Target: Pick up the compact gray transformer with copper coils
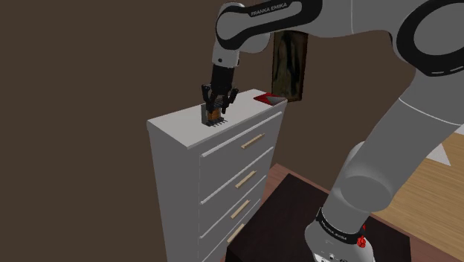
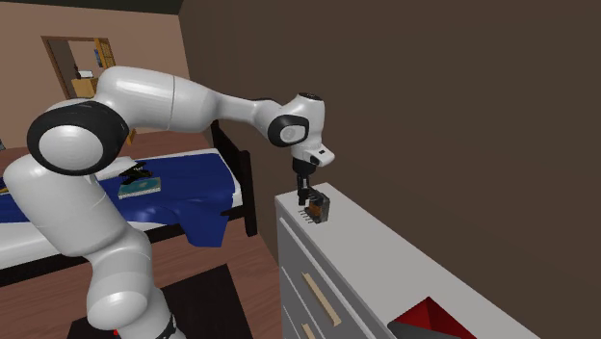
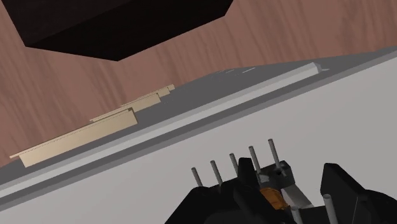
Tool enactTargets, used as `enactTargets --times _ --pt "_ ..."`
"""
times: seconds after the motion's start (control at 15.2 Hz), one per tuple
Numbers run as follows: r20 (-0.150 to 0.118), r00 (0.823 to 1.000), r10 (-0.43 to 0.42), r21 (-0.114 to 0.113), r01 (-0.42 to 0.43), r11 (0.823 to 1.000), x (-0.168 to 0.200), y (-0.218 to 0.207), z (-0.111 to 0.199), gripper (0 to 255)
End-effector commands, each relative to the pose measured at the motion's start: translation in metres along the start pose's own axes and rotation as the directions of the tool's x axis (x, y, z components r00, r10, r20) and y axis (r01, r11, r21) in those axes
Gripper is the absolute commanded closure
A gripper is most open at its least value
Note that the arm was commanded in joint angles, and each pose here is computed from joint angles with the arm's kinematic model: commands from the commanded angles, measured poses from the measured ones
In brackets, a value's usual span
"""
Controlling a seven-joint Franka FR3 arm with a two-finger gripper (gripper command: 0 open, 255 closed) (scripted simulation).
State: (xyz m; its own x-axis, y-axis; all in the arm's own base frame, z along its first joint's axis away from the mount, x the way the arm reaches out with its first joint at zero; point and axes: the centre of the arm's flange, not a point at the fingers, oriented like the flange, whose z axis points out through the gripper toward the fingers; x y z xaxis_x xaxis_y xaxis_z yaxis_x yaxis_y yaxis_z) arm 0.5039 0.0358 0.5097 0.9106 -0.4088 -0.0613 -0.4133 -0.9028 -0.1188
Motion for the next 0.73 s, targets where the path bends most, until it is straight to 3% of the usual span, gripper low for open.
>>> enactTargets --times 0.0,0.66 --pt "0.001 1.000 0.002 -0.001 -0.002 1.000 0.001 0.001 0.000 255" --pt "0.001 1.000 0.002 -0.001 -0.002 1.000 -0.003 -0.006 -0.046 255"
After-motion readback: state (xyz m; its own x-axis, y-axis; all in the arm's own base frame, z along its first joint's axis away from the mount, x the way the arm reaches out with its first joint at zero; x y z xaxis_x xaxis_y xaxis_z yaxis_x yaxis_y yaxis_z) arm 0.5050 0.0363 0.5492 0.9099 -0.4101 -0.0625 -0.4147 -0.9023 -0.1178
